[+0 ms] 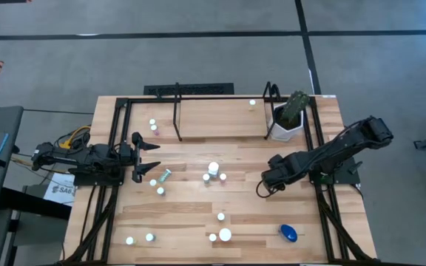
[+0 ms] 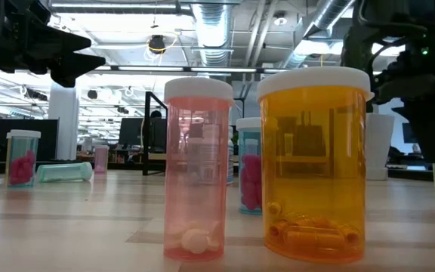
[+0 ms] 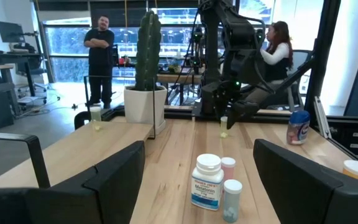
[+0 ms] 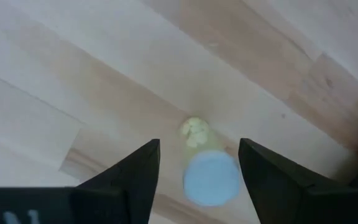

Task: Pick and place medicine bottles onto shelf by color
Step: Put the yellow pill bottle on the shelf

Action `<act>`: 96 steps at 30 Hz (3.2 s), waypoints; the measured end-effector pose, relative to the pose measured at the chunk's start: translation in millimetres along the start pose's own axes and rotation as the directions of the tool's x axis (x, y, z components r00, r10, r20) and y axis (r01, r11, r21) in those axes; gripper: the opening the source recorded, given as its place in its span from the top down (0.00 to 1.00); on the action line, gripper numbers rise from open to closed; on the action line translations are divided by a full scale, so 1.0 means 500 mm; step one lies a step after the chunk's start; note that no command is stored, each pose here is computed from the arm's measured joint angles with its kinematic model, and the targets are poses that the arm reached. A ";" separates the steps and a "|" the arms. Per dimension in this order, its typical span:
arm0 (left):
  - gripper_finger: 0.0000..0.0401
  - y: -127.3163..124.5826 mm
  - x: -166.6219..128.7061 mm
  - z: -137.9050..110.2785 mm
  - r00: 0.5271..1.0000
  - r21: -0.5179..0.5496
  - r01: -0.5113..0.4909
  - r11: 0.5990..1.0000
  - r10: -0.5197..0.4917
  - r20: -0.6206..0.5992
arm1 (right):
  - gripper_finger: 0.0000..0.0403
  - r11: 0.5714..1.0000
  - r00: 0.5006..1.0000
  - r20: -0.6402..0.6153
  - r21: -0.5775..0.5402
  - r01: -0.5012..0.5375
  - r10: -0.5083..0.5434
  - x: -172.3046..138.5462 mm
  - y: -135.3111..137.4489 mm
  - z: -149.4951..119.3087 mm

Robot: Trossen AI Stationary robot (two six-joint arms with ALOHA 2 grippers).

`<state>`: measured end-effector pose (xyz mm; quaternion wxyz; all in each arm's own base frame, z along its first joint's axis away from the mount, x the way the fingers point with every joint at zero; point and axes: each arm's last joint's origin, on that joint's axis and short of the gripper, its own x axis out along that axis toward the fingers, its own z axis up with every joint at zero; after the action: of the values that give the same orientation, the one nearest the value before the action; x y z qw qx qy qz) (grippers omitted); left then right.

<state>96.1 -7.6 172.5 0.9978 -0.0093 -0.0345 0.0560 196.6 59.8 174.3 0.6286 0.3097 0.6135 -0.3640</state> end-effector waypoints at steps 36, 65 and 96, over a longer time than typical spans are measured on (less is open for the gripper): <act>0.28 0.000 0.000 0.000 1.000 0.000 0.000 1.000 0.000 0.000 | 0.66 0.940 0.998 0.037 -0.340 -0.029 0.044 -0.100 0.049 0.260; 0.28 0.000 0.000 0.000 1.000 0.000 0.000 1.000 0.000 0.000 | 0.63 0.681 0.992 0.123 -0.728 0.073 0.025 -0.104 -0.113 0.494; 0.28 0.000 0.000 0.000 1.000 0.000 0.000 1.000 0.000 0.000 | 0.53 0.652 0.989 0.147 -0.751 0.105 0.011 -0.060 -0.152 0.547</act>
<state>96.1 -7.5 172.5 0.9978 -0.0094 -0.0346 0.0561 282.6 -207.9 223.7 0.7316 -0.0221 0.6720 -0.1123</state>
